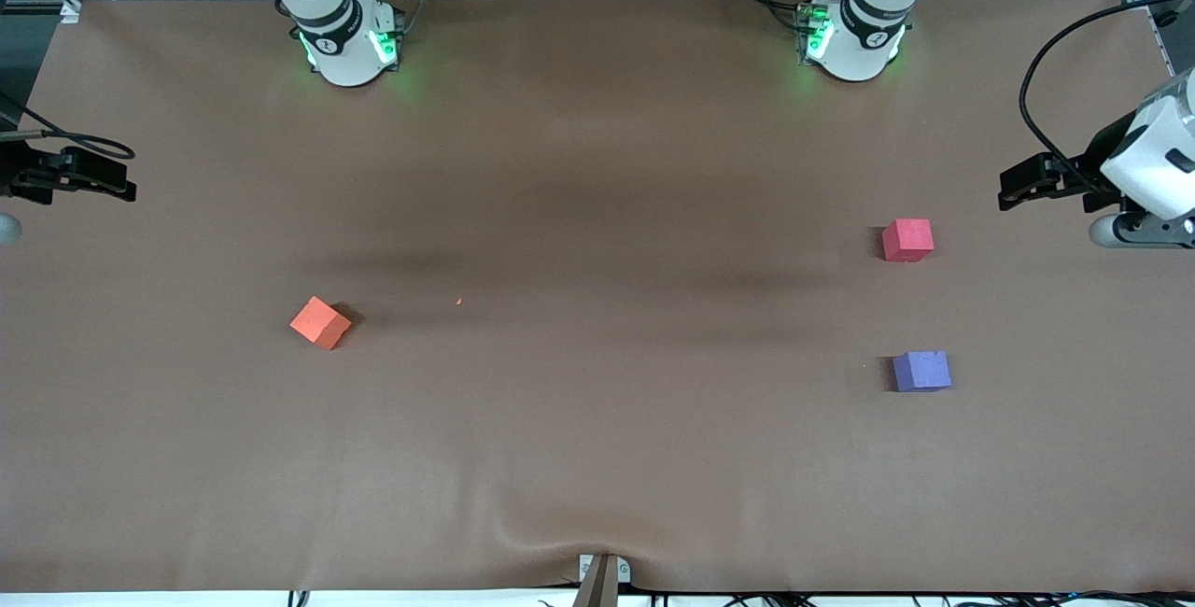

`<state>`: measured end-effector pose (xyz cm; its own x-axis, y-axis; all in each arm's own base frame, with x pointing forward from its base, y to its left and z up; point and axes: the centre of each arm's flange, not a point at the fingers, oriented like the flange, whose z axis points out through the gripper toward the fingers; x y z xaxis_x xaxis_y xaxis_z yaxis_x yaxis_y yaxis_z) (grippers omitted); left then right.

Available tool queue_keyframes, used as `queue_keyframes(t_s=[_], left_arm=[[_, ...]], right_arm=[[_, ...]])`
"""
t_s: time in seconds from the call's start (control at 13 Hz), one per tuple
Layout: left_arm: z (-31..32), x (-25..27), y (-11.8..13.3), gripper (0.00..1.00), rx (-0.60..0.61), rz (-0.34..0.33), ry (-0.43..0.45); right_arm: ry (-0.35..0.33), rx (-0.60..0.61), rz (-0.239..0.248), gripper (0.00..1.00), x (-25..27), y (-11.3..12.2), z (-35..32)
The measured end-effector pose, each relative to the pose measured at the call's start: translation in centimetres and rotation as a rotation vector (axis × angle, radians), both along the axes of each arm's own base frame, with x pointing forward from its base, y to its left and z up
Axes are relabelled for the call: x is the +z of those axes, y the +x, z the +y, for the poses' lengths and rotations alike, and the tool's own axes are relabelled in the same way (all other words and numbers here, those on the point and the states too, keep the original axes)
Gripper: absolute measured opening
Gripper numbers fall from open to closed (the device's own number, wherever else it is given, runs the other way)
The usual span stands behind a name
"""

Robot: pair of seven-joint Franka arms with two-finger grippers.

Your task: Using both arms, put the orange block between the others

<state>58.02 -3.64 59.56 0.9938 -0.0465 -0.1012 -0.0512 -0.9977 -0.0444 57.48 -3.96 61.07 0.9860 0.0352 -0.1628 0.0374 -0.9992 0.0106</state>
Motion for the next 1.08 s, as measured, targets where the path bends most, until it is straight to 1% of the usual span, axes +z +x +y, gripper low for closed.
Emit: queue_keyframes(t_s=[0.08, 0.23, 1.08], left_arm=[[0.0, -0.1, 0.2, 1.0, -0.011, -0.006, 0.026], [-0.6, -0.1, 0.5, 1.0, -0.027, -0.028, 0.04], [-0.8, 0.0, 0.7, 1.0, -0.02, -0.042, 0.009]], right_arm=[[0.0, 0.001, 0.0, 1.0, 0.0, 0.0, 0.0], [0.0, 0.002, -0.002, 1.0, 0.1, 0.0, 0.1], [-0.002, -0.002, -0.022, 1.0, 1.0, 0.0, -0.1]])
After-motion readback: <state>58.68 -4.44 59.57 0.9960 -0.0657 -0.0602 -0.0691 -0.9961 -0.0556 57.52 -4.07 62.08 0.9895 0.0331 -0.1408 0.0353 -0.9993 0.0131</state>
